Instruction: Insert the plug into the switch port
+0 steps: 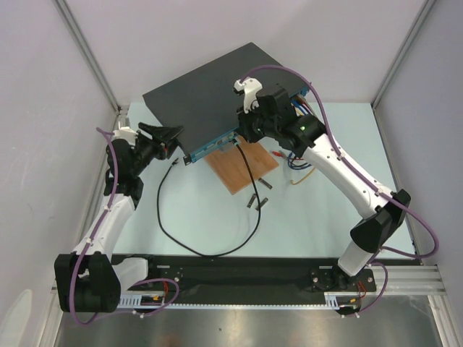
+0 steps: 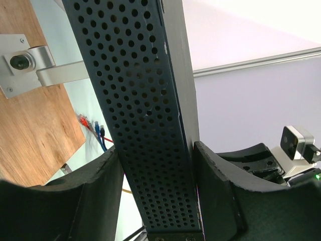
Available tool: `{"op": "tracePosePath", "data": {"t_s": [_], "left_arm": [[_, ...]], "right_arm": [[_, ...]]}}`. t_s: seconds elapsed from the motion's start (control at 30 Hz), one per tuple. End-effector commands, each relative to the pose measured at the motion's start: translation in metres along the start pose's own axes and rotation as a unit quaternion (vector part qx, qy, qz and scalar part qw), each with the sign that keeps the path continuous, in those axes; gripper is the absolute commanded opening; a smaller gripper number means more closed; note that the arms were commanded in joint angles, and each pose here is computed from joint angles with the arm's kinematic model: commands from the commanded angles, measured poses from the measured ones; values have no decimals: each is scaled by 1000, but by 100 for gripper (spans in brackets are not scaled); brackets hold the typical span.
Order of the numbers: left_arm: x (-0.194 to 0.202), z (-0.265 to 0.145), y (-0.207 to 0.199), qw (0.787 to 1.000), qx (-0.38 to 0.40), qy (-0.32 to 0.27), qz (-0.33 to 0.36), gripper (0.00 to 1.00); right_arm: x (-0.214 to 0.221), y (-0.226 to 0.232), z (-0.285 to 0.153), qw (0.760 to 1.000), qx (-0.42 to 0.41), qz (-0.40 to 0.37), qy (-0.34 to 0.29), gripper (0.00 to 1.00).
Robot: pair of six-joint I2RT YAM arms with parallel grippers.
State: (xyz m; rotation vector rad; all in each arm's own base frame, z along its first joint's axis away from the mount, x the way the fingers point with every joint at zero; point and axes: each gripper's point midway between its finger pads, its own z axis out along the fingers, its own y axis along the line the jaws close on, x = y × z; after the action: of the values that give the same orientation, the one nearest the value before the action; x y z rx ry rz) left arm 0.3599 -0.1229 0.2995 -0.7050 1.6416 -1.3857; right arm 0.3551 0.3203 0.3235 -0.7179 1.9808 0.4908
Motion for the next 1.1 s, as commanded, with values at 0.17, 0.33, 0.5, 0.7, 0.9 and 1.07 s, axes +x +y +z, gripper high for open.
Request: {"op": "tracePosePath", "data": {"t_s": [0.17,0.33,0.5,0.7,0.9,1.07], "left_arm": [[28,6,-20,998,35,47,21,0],[29,6,-17,998,31,48,20,0],[30,6,-17,998,31,50,23,0],[17,7,-26,998,32,43,46,0],[9,4,-29,997,29,40,62,8],[9,2,-28,996,25,40,70,31]], "right_arm": [[-44,1,9,993,4,22,-115,18],[-43,1,14,992,-5,26,-120,18],[-33,-1,14,994,-12,28,-109,18],[-24,-13,-21,995,-41,22,-84,25],[-9,-24,-83,995,-52,1,-83,47],[46,-45,-101,999,-37,7,-36,54]]}}
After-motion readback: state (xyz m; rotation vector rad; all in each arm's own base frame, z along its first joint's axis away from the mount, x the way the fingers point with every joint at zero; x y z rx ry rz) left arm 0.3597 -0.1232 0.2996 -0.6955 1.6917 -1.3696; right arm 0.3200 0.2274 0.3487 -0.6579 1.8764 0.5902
